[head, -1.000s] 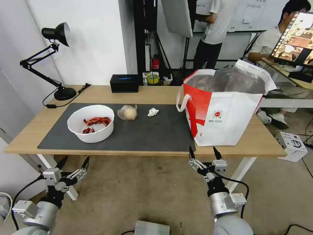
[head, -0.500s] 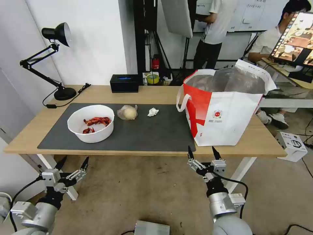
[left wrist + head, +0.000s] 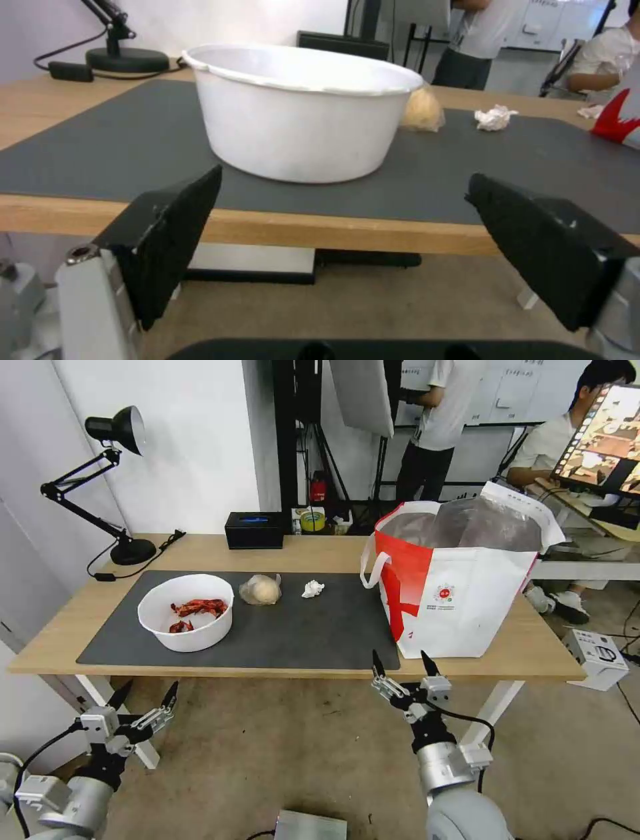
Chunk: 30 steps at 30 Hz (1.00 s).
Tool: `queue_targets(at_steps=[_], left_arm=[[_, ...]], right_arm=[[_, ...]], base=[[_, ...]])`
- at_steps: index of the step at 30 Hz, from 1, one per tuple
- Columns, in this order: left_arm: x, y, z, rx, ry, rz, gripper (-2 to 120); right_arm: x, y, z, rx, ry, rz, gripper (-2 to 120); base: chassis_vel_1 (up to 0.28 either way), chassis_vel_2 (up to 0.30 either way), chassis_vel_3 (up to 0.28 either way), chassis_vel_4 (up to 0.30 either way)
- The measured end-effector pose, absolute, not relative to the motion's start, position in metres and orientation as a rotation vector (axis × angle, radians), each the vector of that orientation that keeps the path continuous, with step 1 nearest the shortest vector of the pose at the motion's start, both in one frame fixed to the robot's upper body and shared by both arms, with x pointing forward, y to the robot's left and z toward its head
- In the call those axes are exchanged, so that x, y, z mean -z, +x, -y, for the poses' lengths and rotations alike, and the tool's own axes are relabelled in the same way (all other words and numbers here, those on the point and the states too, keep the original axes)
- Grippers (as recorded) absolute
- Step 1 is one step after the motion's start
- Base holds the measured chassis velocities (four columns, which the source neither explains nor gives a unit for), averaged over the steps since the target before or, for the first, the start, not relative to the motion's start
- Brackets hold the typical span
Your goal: Pick up the trash from the table and place it into the takeout bag.
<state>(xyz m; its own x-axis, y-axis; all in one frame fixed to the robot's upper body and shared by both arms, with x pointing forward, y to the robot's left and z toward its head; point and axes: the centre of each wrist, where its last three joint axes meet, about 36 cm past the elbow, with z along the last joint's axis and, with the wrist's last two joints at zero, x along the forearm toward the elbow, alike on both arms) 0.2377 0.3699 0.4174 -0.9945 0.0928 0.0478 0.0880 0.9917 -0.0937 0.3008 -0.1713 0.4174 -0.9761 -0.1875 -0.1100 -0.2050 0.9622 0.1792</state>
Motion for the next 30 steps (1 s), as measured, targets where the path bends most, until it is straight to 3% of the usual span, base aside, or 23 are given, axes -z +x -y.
queue_targets(at_steps=[11,30], left_arm=[[-0.420,0.231,-0.369,-0.140,-0.143,3.091,100],[-0.422,0.214,-0.365,-0.157,-0.085,3.117,100]], right_arm=[[-0.423,0.345,0.153,-0.295,-0.459,-2.992,100],[-0.444,0.465,0.107,-0.255,-0.575,-3.010,100]], base=[[0.000,0.000,0.000,0.000],[0.000,0.000,0.000,0.000]])
